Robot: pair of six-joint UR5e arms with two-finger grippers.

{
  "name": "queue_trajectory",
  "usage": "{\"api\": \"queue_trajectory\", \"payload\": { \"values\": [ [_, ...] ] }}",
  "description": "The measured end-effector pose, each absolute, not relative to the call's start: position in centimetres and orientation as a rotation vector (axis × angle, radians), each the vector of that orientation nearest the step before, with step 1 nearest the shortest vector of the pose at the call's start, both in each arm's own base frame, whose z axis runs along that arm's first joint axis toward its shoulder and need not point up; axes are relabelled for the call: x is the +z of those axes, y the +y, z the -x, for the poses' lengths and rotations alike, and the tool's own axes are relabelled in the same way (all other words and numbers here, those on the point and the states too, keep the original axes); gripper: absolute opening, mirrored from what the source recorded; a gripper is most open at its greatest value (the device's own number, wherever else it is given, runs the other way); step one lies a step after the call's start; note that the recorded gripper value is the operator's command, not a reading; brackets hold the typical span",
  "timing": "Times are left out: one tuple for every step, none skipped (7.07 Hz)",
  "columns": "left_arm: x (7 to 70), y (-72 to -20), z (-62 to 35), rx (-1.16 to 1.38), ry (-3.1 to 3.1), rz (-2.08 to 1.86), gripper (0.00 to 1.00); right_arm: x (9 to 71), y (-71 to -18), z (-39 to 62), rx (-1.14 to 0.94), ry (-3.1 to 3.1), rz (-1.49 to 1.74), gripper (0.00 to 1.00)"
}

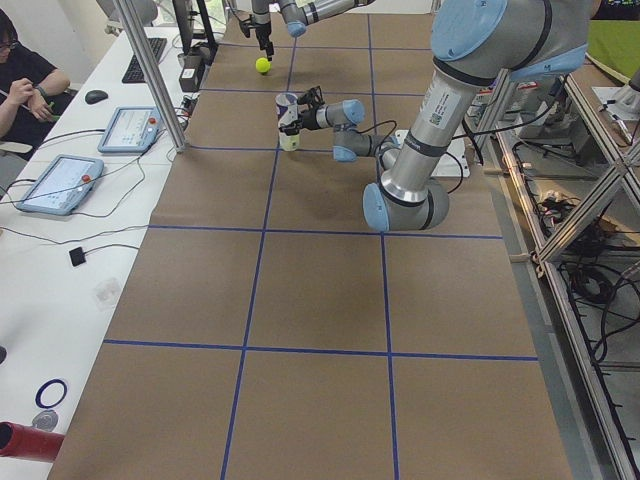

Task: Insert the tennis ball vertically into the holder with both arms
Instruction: 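Grasp the second ball with the right gripper and lift it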

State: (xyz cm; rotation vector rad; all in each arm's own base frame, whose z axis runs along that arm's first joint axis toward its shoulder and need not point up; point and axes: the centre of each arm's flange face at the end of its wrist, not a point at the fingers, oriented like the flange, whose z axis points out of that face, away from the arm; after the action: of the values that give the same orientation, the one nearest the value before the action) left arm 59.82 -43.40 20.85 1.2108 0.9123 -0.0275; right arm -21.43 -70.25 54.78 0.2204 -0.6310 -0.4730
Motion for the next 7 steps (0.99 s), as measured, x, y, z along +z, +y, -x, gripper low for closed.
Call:
{"api": "queue_trajectory", "payload": {
  "values": [
    [20.8,-43.4,-59.8,-0.028,0.912,-1.211,0.77,56.0,-70.3,22.1,-0.48,-0.627,-0.221,0.99],
    [20.8,-43.4,-59.8,-0.028,0.912,-1.211,0.77,57.0,-70.3,22.6,-0.486,-0.622,-0.221,0.99],
    [20.8,-43.4,-59.8,-0.027,0.912,-1.211,0.77,57.2,-70.5,23.3,-0.492,-0.613,-0.222,0.98],
    [20.9,-43.4,-59.8,-0.027,0.911,-1.21,0.77,57.0,-71.1,24.0,-0.496,-0.604,-0.222,0.85],
    [20.9,-43.4,-59.8,-0.027,0.911,-1.21,0.77,56.8,-71.6,24.6,-0.499,-0.59,-0.22,0.42],
    [20.9,-43.4,-59.8,-0.027,0.911,-1.21,0.77,56.8,-71.9,24.8,-0.5,-0.583,-0.219,0.0],
    [20.8,-43.4,-59.8,-0.026,0.911,-1.211,0.77,56.7,-72.1,24.9,-0.501,-0.581,-0.22,0.0]
  ]
}}
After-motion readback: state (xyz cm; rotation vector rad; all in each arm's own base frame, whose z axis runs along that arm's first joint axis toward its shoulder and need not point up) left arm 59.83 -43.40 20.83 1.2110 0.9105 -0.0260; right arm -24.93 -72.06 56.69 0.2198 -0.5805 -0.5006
